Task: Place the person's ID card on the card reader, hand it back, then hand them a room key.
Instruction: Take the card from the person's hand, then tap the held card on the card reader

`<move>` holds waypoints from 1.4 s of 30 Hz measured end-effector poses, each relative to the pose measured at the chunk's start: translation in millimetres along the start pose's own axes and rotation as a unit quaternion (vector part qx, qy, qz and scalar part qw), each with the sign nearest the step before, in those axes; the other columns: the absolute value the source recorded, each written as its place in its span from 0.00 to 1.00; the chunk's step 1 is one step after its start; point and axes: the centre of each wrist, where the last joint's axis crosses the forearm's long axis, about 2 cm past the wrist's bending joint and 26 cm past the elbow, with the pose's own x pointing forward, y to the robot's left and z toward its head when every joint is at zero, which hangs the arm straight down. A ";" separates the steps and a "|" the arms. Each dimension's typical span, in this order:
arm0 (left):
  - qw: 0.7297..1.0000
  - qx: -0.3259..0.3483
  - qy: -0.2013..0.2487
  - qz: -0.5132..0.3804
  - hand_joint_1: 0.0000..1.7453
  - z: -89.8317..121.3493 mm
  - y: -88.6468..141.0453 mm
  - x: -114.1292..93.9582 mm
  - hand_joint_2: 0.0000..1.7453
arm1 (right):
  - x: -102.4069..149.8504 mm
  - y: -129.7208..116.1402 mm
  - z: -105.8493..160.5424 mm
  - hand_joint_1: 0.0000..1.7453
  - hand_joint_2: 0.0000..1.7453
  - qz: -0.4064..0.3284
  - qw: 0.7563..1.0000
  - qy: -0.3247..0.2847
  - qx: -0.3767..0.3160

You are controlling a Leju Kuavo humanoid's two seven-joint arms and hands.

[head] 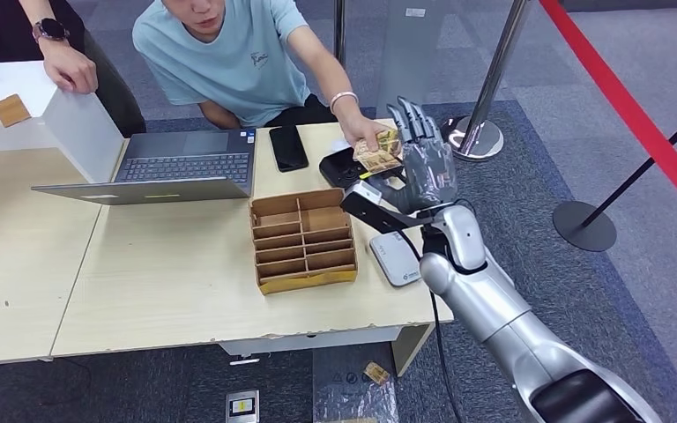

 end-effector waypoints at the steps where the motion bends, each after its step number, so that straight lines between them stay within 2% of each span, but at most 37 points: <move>1: 1.000 0.000 0.001 0.000 0.00 0.0 0.0 0.0 1.00 | 0.1 0.5 0.5 0.06 1.00 0.000 1.000 0.000 0.002; 3: 1.000 -0.002 0.005 0.000 0.00 0.0 -0.1 0.0 1.00 | 0.1 1.6 1.7 0.11 1.00 0.000 1.000 0.002 0.006; 5: 1.000 -0.003 0.007 0.000 0.00 0.0 -0.1 0.0 1.00 | 0.0 2.8 3.1 0.40 1.00 0.000 1.000 0.004 0.009; 7: 1.000 -0.004 0.008 0.000 0.00 0.0 -0.2 0.0 1.00 | -0.1 4.4 4.6 0.77 1.00 -0.003 1.000 0.005 0.012; 8: 1.000 -0.004 0.008 0.000 0.00 0.0 -0.2 0.0 1.00 | 0.0 5.4 5.4 0.88 1.00 -0.004 1.000 0.005 0.014; 10: 1.000 -0.004 0.007 0.001 0.00 0.0 -0.1 0.1 1.00 | 0.5 7.7 7.1 0.99 1.00 -0.007 1.000 0.002 0.018; 22: 1.000 -0.002 0.012 0.002 0.00 -0.2 2.0 -1.5 1.00 | 4.0 19.2 16.1 1.00 1.00 -0.010 0.999 -0.011 0.034; 30: 1.000 -0.001 0.009 0.004 0.00 -0.2 2.0 -1.7 1.00 | 1.9 22.8 25.0 1.00 1.00 -0.023 0.999 0.004 0.042; 34: 1.000 0.002 0.010 0.007 0.00 -0.1 2.0 -1.9 1.00 | -3.4 23.7 32.5 1.00 1.00 -0.036 0.998 0.029 0.047; 42: 1.000 0.002 0.015 0.015 0.00 0.1 1.4 -2.8 1.00 | -30.1 23.5 64.1 1.00 1.00 -0.073 0.987 0.126 0.068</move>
